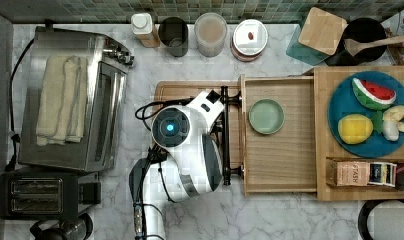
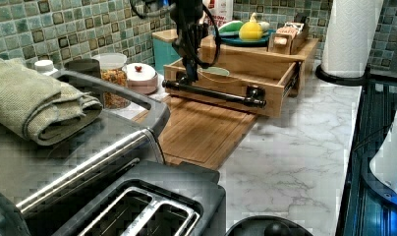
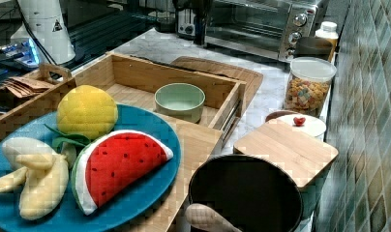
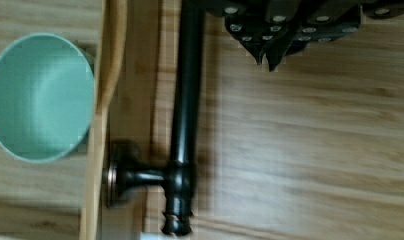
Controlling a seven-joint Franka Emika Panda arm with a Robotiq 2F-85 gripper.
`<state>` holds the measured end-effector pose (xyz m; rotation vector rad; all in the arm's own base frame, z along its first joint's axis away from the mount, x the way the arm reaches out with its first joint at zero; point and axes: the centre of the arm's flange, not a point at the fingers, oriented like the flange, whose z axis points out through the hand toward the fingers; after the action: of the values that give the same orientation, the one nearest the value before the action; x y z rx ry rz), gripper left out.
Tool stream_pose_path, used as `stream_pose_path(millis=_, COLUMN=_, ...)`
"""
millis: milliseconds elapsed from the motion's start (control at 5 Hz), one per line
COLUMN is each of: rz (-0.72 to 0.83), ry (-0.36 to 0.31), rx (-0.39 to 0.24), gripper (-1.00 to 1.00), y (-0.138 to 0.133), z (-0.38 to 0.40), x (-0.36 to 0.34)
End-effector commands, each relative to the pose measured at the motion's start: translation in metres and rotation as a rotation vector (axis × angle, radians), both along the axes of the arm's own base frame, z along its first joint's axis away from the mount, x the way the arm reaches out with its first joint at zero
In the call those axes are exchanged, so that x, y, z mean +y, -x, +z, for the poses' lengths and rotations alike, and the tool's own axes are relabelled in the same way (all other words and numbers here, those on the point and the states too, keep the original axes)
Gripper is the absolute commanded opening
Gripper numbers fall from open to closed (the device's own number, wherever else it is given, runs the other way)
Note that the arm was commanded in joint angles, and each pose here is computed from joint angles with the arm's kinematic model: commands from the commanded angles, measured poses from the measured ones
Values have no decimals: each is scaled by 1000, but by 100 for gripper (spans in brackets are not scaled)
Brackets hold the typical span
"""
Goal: Close the drawer.
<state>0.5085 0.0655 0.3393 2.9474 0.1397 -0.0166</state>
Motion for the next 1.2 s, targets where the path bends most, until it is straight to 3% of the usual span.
stream_pose_path(millis=200, rz=-77, ry=-37, rx=-28, gripper=-100, y=9, z=-16, x=6)
stream_pose_path(millis=400, rz=-77, ry=-64, rx=-28, gripper=-100, y=10, z=-25, x=11)
stream_pose_path(millis=1200, rz=-39, ry=-42, rx=6, gripper=-100, y=1, z=-71, x=-4)
